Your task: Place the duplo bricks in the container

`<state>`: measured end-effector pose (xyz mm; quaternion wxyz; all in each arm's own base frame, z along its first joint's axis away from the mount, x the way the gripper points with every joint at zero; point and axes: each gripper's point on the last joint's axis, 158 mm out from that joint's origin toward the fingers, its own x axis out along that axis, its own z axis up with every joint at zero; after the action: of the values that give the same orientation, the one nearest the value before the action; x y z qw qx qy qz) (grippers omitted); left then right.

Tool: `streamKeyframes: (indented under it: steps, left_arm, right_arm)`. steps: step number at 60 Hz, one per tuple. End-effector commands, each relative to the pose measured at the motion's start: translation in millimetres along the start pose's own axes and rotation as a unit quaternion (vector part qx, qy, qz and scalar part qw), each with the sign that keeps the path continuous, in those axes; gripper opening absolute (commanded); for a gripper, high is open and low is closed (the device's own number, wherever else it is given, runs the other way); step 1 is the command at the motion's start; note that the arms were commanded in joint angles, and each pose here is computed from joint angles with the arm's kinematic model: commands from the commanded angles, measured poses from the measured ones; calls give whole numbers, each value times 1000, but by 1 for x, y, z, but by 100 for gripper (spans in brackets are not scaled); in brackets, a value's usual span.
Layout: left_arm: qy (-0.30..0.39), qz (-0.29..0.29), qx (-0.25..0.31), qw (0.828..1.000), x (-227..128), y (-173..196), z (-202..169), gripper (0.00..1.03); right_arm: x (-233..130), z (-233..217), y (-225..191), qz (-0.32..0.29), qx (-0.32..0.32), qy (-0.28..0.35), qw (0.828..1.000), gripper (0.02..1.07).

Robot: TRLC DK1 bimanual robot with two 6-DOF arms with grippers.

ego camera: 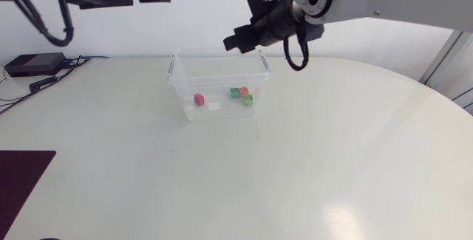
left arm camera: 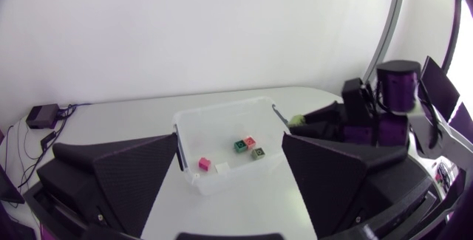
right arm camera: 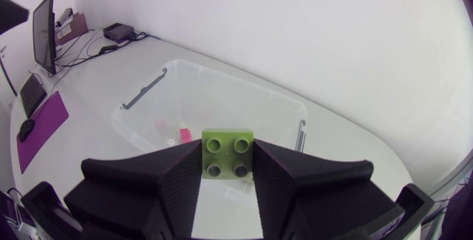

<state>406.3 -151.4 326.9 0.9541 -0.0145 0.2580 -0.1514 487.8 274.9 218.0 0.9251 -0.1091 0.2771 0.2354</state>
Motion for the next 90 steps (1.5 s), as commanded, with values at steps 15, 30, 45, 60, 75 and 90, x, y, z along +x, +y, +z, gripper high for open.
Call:
streamKeyframes:
  steps: [15, 30, 45, 60, 75, 90]
  left_arm:
    - [54, 0, 16, 998, -22, 7, -87, 99]
    - [16, 23, 21, 999, -58, 31, -93, 99]
    - [-17, 53, 29, 998, -85, 52, -113, 99]
    - [-44, 90, 39, 994, -94, 75, -135, 99]
    - [-76, 129, 43, 988, -100, 98, -154, 99]
    - [-98, 169, 20, 981, -103, 122, -171, 99]
  right_arm:
    - [60, -18, 4, -15, -15, 40, 999, 103]
    - [2, -2, -14, -42, -11, 10, 999, 103]
    - [-96, -9, -72, -112, -15, -56, 992, 103]
    - [-161, -49, -116, -171, 4, -84, 982, 103]
    - [-203, -102, -134, -220, 11, -113, 969, 103]
    - [-233, -140, -139, -252, 12, -133, 959, 103]
